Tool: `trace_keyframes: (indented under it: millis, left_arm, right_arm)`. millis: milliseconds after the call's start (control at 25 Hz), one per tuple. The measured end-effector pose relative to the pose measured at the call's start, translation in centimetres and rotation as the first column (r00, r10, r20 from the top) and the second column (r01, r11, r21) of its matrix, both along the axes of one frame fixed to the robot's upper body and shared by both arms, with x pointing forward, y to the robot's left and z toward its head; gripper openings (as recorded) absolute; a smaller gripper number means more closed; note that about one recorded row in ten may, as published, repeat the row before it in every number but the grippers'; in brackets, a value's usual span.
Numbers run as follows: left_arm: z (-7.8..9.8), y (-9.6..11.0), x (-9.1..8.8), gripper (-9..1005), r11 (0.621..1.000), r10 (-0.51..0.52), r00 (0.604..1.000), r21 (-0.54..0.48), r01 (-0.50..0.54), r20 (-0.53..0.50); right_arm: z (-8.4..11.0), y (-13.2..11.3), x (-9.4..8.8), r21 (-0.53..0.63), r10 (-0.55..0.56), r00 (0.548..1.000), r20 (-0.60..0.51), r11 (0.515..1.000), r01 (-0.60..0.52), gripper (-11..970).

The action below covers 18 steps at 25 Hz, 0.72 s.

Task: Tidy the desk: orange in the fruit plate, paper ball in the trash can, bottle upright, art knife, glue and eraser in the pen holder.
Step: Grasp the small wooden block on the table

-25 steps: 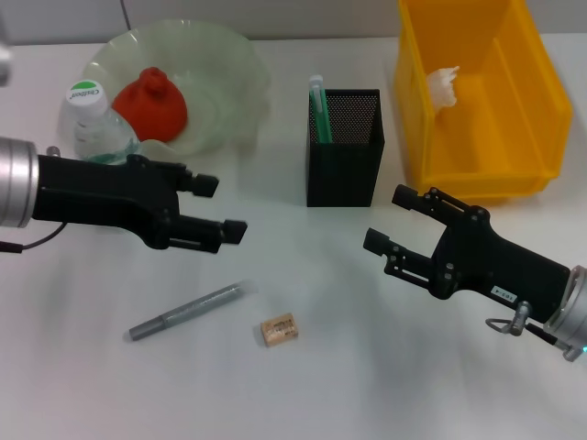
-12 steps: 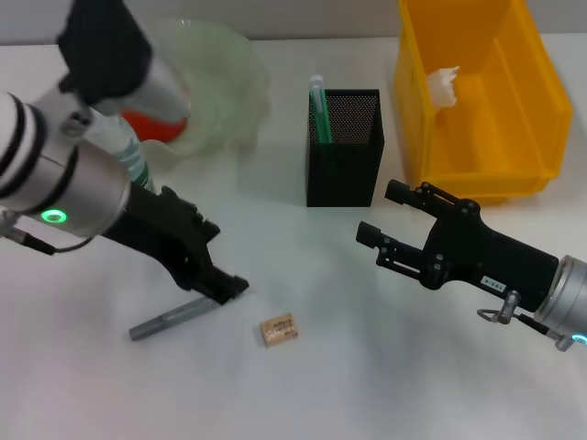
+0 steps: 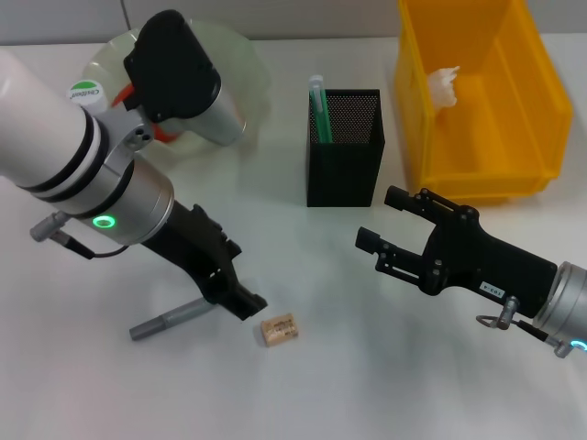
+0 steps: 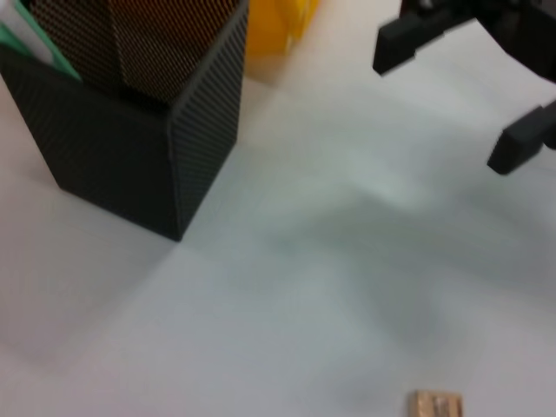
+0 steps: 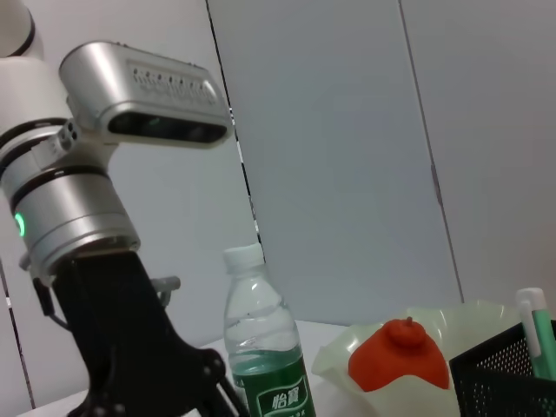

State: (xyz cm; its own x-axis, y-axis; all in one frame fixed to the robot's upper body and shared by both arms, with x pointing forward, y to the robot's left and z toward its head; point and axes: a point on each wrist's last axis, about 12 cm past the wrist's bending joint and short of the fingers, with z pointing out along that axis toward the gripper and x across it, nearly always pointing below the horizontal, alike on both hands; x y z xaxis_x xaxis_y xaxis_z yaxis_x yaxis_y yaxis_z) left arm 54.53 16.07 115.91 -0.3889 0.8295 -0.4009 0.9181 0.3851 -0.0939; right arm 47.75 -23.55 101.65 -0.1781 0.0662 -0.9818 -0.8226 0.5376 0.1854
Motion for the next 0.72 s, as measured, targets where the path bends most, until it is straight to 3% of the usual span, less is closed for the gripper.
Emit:
trace_keyframes:
  millis: [280, 720]
  left_arm:
    - [0.0, -0.3, -0.5, 779, 0.999, -0.044, 0.999, -0.027, 0.043, -0.015]
    - [-0.7, -3.1, -2.4, 772, 0.981, -0.182, 0.982, -0.076, 0.178, -0.051]
  right_arm:
    - [0.0, 0.0, 0.0, 0.002, -0.005, 1.0, 0.0, 1.0, 0.005, 752]
    - [0.0, -0.2, 0.3, 0.002, -0.028, 1.0, -0.002, 1.0, 0.028, 752]
